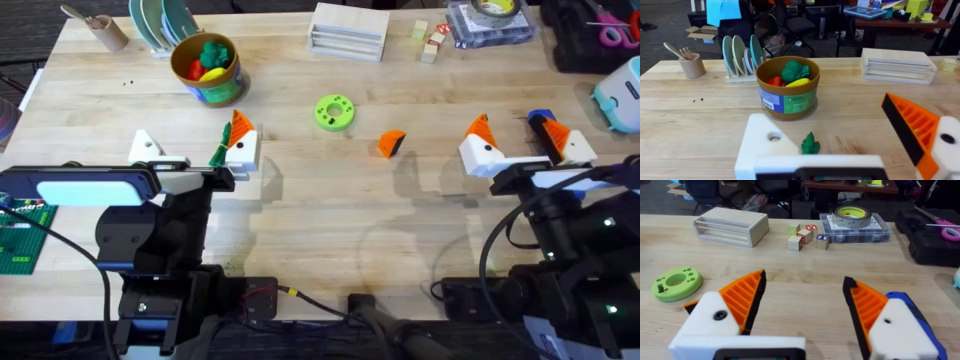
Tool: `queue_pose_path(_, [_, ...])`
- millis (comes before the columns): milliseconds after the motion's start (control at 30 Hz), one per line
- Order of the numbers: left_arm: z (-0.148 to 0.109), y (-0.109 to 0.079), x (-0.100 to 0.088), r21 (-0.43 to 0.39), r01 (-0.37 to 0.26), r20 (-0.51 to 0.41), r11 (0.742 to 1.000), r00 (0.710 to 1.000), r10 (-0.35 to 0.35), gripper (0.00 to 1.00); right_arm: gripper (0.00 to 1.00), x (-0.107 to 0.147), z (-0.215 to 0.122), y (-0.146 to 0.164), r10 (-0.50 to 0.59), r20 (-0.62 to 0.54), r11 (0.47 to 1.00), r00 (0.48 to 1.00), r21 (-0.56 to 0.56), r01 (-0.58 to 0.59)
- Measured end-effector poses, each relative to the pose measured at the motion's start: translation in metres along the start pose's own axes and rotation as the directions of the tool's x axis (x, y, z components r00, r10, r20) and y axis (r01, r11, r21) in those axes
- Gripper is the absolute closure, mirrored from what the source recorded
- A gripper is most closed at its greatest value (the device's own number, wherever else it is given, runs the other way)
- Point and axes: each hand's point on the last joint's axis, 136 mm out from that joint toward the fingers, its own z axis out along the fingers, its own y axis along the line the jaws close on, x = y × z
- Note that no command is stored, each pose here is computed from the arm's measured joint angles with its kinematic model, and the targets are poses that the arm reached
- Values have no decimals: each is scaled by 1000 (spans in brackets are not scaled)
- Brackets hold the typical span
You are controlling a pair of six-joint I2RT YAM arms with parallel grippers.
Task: Pick up the gripper from the table and insert it into the empty holder that is missing its gripper. Then pick up a screw, insert it into the mounting hole, and use the screwdriver to tighten it. Finally, clean up the table by picking up the vegetable and placing it into the bucket.
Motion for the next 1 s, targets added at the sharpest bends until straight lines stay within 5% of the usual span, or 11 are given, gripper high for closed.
queue_pose_path(500, [0, 0, -4, 0, 0, 13, 1000, 1000, 0, 8, 10, 0, 0, 0, 3, 1, 1000, 1000, 0, -3])
queue_pose_path(667, [-6, 6, 6, -36, -3, -87, 999, 996, 0, 7, 10, 0, -2, 0, 26, -18, 1000, 999, -1, -26])
queue_pose_path(867, [-22, 21, -42, -122, -19, -149, 992, 989, 1, 8, 10, -17, -10, 2, 36, -68, 999, 997, -7, -36])
queue_pose_path(1000, [-20, 28, -56, -150, -67, -259, 986, 966, 26, 8, 10, -44, -17, 5, 37, -101, 999, 994, -25, -39])
